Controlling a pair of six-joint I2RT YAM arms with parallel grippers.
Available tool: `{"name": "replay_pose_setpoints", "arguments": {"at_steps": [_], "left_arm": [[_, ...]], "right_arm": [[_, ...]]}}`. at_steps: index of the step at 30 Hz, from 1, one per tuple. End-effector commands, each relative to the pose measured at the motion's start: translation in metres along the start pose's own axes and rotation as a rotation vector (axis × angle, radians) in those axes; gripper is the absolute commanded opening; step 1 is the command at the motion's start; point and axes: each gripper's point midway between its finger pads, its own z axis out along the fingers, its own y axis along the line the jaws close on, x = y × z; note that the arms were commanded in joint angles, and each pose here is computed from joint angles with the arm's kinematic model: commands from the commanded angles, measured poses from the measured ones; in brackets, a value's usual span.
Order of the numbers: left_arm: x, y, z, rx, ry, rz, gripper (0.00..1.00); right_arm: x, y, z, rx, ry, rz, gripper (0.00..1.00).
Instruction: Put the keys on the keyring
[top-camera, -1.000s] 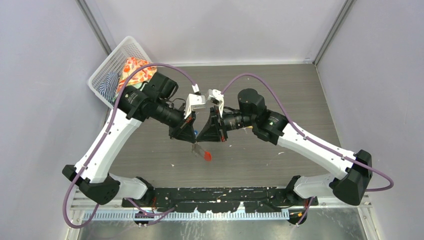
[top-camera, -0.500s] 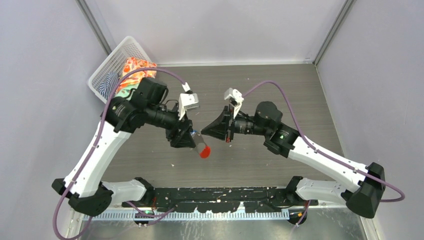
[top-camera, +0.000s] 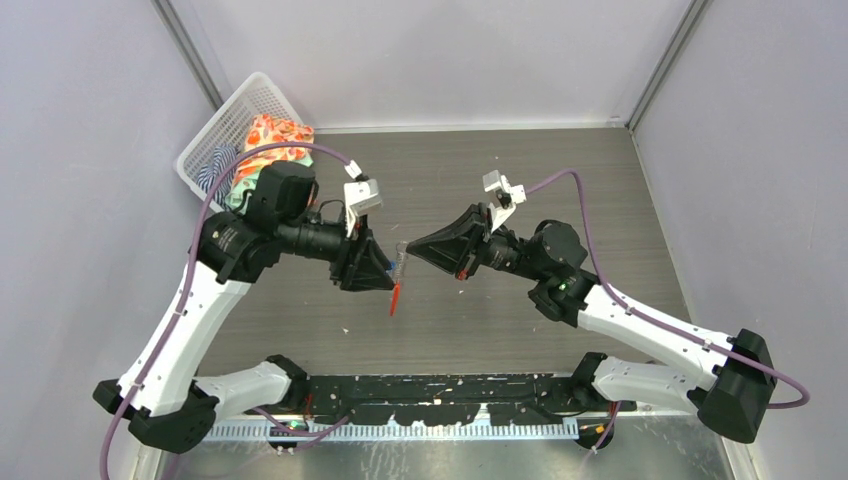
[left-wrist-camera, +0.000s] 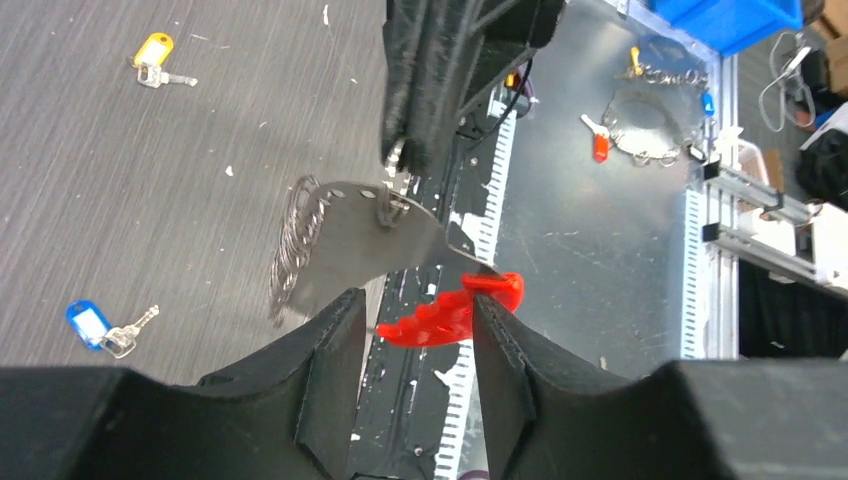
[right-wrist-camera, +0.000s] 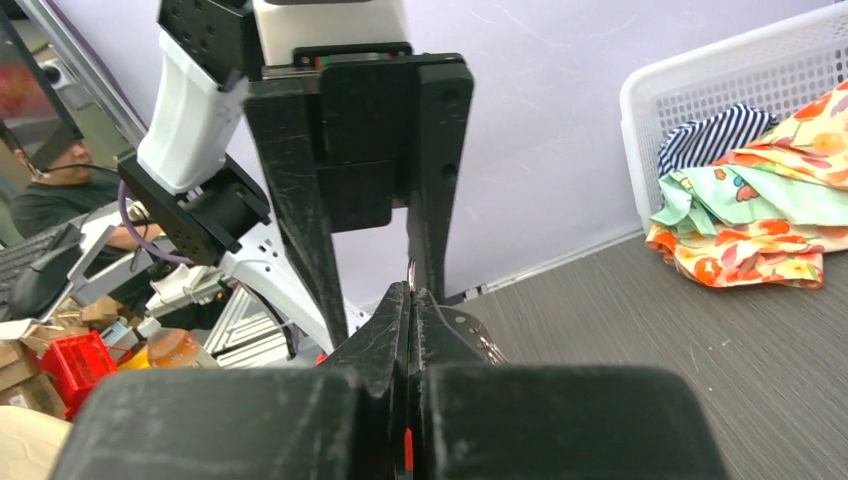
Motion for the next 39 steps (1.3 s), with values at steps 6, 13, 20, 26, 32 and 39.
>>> {"name": "replay_pose_setpoints", "arguments": {"at_steps": [6, 13, 20, 26, 32, 39], "left_arm": [[-0.057, -0.004, -0.017, 0.140, -0.223, -0.109, 0.53], [-0.056, -0.008, -0.016, 0.203, -0.248, -0.132, 0.53], [-0.051, -0.007, -0.014, 0.200, -0.258, -0.135, 0.38], [-0.052, -0.001, -0.014, 0.159, -0.265, -0.126, 0.21], [-0.048, 0.020, -0.019, -0.023, -0.257, -0.042, 0.20], [-0.040, 0.021, -0.022, -0.069, -0.252, -0.044, 0.22]], "right_arm": [[-0.026, 0.021, 0.000, -0.077, -0.102, -0.012, 0.01], [-0.024, 0.020, 0.004, -0.082, -0.091, -0.010, 0.01], [-0.023, 0.017, 0.008, -0.078, -0.093, -0.002, 0.01], [-0.019, 0.013, 0.012, -0.062, -0.090, 0.003, 0.01], [-0.014, 0.009, 0.011, -0.023, -0.074, -0.020, 0.01], [-0.014, 0.005, 0.011, 0.010, -0.078, -0.044, 0.01]]}}
